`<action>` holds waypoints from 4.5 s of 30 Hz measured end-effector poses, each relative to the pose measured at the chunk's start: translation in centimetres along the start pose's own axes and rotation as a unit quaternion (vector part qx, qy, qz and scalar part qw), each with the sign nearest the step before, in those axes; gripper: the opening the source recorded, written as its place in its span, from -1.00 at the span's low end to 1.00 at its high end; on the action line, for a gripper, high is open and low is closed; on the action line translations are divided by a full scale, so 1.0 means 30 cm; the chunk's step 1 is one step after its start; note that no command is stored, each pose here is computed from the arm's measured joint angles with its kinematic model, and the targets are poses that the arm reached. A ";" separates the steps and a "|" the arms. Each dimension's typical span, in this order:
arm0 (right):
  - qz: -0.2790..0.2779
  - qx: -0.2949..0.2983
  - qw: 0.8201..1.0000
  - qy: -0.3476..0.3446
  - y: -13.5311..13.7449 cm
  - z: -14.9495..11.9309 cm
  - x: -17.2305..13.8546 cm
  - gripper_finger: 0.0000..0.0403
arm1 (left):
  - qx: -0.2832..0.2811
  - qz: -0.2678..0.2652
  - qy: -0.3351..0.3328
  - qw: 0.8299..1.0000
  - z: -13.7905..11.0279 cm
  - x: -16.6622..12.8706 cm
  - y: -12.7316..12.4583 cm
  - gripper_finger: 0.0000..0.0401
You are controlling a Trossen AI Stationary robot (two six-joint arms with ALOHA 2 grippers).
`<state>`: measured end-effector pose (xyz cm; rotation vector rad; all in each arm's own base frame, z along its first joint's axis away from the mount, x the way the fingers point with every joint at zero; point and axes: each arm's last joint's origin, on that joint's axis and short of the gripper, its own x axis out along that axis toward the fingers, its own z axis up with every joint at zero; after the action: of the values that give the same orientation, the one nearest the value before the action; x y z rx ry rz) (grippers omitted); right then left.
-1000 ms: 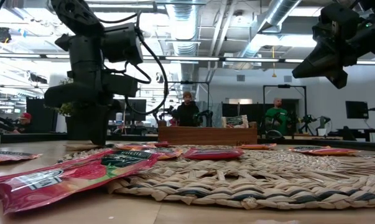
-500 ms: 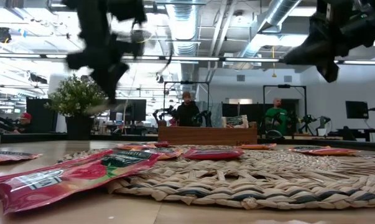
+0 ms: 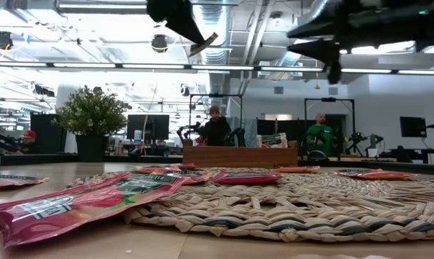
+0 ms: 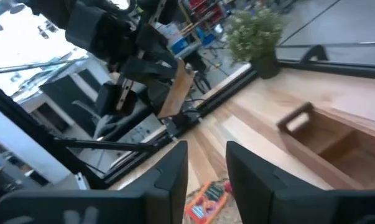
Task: Pick & Place Tea
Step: Put the brown tea bag into the right section of the wooden organizer
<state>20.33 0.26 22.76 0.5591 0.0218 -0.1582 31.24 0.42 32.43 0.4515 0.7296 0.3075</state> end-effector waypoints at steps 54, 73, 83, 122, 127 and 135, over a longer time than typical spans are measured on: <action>-0.007 -0.101 0.985 0.143 -0.001 0.160 0.443 -0.71 | 0.034 0.006 0.026 0.999 0.000 0.076 -0.069 -1.00; -0.022 -0.098 0.983 0.156 -0.025 0.161 0.439 -1.00 | 0.020 -0.006 0.022 1.000 0.001 0.076 -0.071 -1.00; -0.071 -0.105 0.982 0.144 -0.038 0.161 0.438 -1.00 | 0.020 0.002 0.025 1.000 0.001 0.075 -0.070 -0.76; -0.227 -0.132 0.964 0.051 -0.239 0.040 0.094 -1.00 | -0.376 0.039 -0.029 0.925 -0.449 -0.102 -0.088 -0.32; -0.219 -0.130 0.966 0.032 -0.266 0.023 0.088 -1.00 | -0.426 0.030 -0.083 0.900 -0.493 -0.165 -0.069 -0.32; -0.217 -0.132 0.967 0.035 -0.310 -0.012 0.119 -1.00 | -0.458 0.024 -0.120 0.880 -0.516 -0.215 -0.050 -0.32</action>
<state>22.41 -7.82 17.33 0.2864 0.2319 -0.5542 16.06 0.86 25.18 -0.3956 0.2654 0.5898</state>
